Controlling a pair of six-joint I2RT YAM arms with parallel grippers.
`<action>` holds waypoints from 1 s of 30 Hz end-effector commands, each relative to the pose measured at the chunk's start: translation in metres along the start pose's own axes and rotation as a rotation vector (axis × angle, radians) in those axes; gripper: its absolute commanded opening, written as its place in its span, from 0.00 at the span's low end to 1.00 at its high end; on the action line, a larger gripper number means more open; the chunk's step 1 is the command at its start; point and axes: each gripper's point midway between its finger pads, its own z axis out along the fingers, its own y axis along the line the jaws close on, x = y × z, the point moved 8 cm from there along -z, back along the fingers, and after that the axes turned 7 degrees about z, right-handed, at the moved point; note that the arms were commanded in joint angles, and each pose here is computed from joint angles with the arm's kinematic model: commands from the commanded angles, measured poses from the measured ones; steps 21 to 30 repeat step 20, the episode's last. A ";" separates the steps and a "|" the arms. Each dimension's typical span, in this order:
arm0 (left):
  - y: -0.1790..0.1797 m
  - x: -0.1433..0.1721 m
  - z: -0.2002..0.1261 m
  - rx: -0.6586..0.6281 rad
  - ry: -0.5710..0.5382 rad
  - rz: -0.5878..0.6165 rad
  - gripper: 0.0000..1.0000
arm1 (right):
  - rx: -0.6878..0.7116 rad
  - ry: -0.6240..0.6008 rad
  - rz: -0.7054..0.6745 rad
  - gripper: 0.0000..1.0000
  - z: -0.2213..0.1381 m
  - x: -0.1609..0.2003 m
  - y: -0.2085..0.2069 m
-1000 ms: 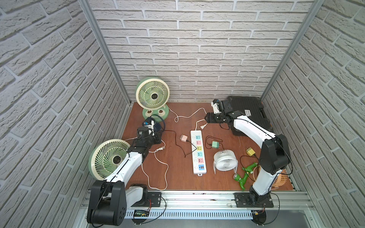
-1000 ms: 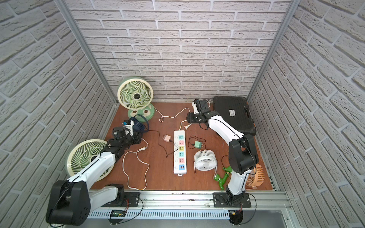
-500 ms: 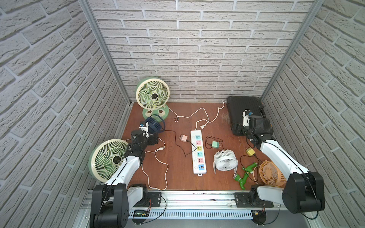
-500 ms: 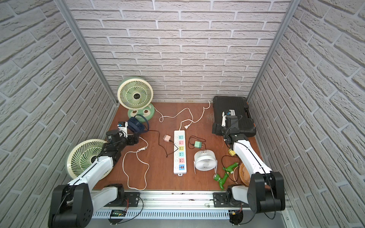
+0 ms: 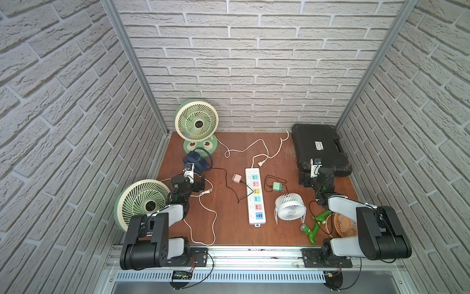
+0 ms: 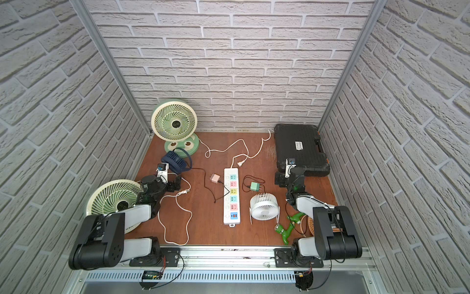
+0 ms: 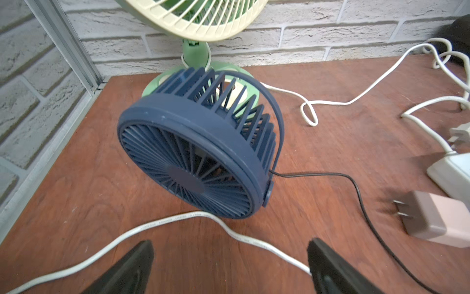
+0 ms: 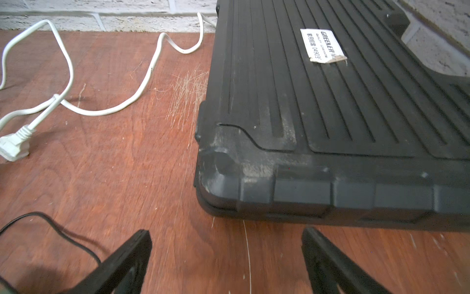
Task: Unplug the desk fan from the power strip
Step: Reset both arms
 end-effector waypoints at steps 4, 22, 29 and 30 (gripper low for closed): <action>-0.003 -0.013 0.004 -0.028 -0.165 0.100 0.98 | -0.107 -0.184 -0.034 1.00 0.015 -0.011 0.009; -0.006 -0.005 0.030 0.011 -0.086 0.119 0.98 | -0.093 -0.158 -0.038 1.00 0.015 -0.009 0.008; -0.006 -0.005 0.030 0.011 -0.086 0.119 0.98 | -0.093 -0.158 -0.038 1.00 0.015 -0.009 0.008; -0.006 -0.005 0.030 0.011 -0.086 0.119 0.98 | -0.093 -0.158 -0.038 1.00 0.015 -0.009 0.008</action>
